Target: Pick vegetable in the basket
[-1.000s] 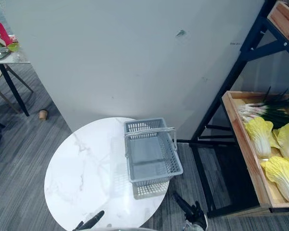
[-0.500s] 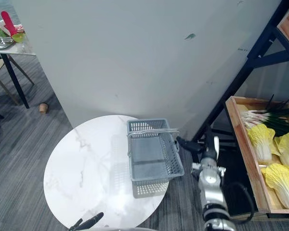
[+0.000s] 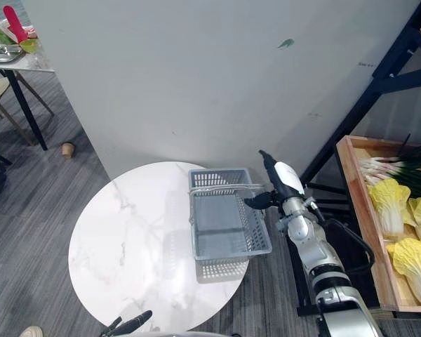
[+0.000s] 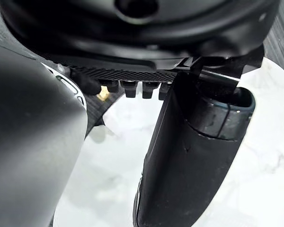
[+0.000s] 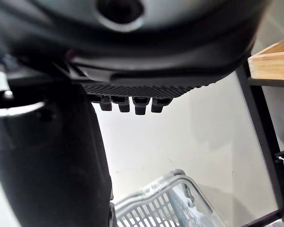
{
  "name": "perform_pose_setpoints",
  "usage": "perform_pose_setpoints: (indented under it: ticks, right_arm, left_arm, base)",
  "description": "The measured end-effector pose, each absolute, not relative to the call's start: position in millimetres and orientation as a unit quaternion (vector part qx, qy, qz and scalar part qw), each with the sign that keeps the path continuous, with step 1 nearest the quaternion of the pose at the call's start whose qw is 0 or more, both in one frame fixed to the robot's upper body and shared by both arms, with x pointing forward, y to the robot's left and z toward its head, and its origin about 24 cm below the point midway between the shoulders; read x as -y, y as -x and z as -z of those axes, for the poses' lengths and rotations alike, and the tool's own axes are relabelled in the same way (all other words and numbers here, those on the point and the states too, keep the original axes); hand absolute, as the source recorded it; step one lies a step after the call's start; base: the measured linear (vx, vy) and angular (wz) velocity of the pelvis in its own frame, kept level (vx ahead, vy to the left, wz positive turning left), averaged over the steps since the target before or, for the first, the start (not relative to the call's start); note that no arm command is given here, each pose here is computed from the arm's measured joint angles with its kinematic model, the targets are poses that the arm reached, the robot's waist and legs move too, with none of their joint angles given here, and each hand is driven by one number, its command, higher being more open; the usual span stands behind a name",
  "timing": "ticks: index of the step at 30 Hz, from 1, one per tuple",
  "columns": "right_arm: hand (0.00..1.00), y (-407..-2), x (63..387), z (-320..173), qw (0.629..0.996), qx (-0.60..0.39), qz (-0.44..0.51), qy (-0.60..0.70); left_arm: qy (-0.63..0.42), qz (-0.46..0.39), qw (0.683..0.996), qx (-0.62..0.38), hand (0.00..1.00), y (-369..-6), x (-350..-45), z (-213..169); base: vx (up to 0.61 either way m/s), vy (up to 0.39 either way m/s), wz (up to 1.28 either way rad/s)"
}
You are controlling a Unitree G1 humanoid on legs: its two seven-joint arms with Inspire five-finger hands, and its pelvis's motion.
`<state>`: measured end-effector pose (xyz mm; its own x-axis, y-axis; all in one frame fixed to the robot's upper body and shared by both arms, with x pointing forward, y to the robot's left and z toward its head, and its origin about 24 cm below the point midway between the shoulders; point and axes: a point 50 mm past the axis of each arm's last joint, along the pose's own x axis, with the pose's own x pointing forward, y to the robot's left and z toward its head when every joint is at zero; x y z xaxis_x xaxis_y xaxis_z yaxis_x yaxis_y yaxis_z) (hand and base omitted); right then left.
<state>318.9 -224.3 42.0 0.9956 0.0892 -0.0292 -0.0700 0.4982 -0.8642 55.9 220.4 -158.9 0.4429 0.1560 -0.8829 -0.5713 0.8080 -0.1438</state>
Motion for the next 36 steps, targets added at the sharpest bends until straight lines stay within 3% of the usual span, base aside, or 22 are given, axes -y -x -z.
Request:
perform_pose_setpoints:
  ticks: [7, 18, 24, 33, 34, 36]
  right_arm:
    - [1.00, -321, 225, -27, 0.827, -0.019, -0.097, 0.553]
    - [1.00, -334, 222, -35, 0.814, -0.027, -0.109, 0.570]
    - [1.00, -377, 222, -101, 0.799, 0.032, -0.041, 0.599]
    - [1.00, -393, 227, -164, 0.764, 0.099, 0.008, 0.637]
    - [0.00, -394, 226, -172, 0.754, 0.107, 0.009, 0.648]
    - [0.00, -395, 227, -179, 0.738, 0.109, 0.005, 0.666]
  left_arm:
    - [0.205, -0.213, 0.823, -0.485, 1.00, -54, -221, 159]
    - [0.192, -0.196, 0.828, -0.488, 1.00, -53, -222, 158]
    - [0.217, -0.177, 0.859, -0.429, 1.00, -91, -224, 147]
    - [0.249, -0.181, 0.869, -0.386, 1.00, -112, -225, 139]
    - [0.248, -0.179, 0.873, -0.381, 1.00, -115, -225, 138]
    - [0.247, -0.175, 0.877, -0.374, 1.00, -119, -224, 136]
  base:
    - [0.00, 0.002, 0.02]
    - [-0.01, -0.001, 0.04]
    - [-0.12, 0.003, -0.01]
    - [-0.07, -0.007, 0.05]
    - [-0.04, -0.022, 0.02]
    - [-0.02, -0.031, 0.01]
